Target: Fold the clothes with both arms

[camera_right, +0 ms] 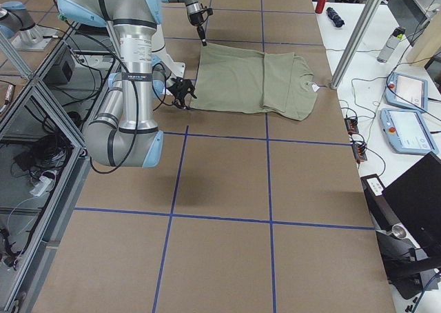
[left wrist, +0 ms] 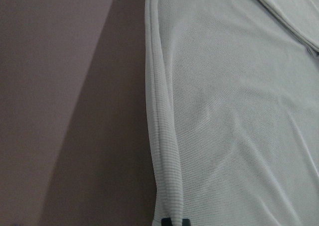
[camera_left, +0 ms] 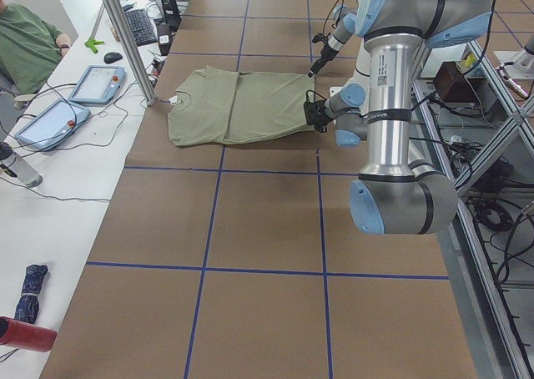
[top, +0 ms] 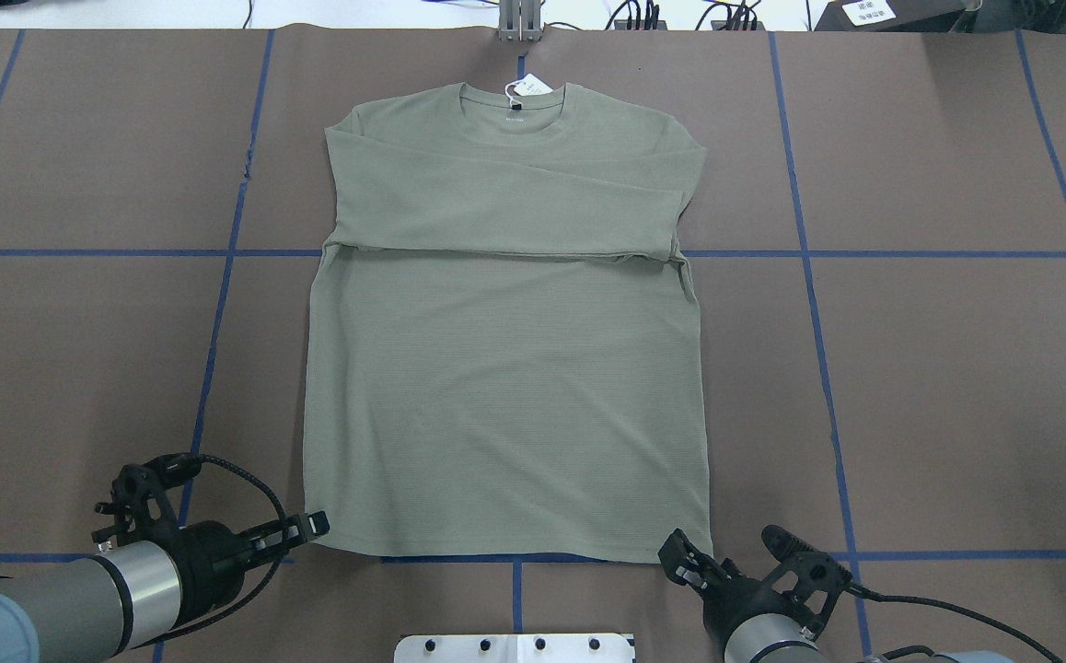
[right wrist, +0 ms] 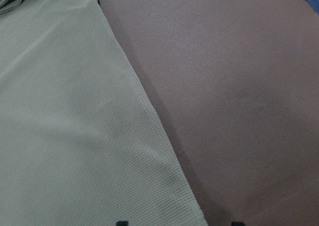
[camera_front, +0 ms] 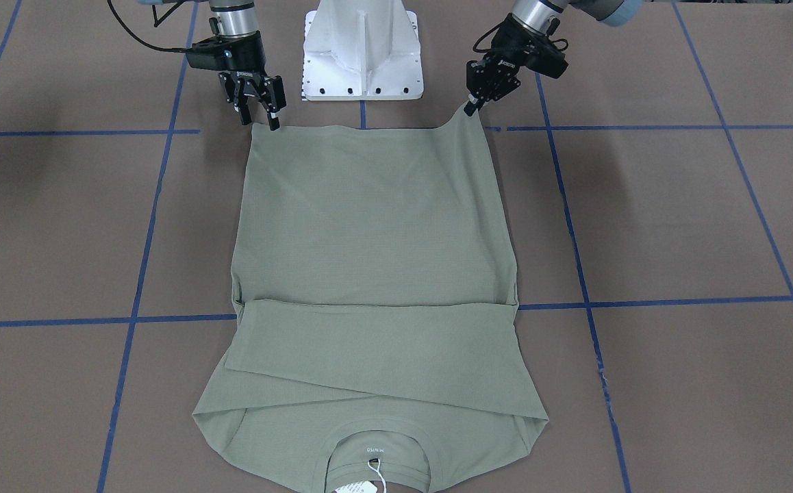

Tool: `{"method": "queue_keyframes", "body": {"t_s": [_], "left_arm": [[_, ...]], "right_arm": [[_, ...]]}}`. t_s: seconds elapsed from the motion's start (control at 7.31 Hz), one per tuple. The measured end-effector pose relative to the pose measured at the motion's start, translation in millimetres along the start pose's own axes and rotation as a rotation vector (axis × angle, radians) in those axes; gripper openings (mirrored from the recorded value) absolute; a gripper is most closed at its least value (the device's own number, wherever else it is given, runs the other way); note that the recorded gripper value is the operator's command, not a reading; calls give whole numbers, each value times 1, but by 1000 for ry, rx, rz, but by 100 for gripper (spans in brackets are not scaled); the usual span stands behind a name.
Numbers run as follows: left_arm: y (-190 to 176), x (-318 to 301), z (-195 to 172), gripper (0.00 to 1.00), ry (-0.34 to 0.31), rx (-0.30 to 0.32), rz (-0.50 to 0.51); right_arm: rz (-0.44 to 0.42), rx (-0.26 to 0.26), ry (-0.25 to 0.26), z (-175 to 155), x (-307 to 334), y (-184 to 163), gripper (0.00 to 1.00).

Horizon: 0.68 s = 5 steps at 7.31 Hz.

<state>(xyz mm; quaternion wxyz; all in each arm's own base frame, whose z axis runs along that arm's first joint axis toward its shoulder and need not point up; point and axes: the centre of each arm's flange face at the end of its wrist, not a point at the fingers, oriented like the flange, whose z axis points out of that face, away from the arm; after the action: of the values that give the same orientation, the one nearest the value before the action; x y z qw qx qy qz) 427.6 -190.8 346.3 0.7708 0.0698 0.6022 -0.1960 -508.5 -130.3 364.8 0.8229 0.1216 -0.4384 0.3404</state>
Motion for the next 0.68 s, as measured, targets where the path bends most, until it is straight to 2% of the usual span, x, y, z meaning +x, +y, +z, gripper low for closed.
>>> {"method": "queue_keyframes", "body": {"t_s": [0.27,0.41,0.55,0.68], "left_arm": [[0,1,-1,0,2,0,-1],[0,1,-1,0,2,-1,-1],[0,1,-1,0,3,-1,-1],[0,1,-1,0,3,-1,-1]], "right_arm": [[-6,6,2,1,1,1,63],[-8,7,3,2,2,2,41],[-9,6,3,2,2,3,0],[-10,6,4,2,2,3,0]]}}
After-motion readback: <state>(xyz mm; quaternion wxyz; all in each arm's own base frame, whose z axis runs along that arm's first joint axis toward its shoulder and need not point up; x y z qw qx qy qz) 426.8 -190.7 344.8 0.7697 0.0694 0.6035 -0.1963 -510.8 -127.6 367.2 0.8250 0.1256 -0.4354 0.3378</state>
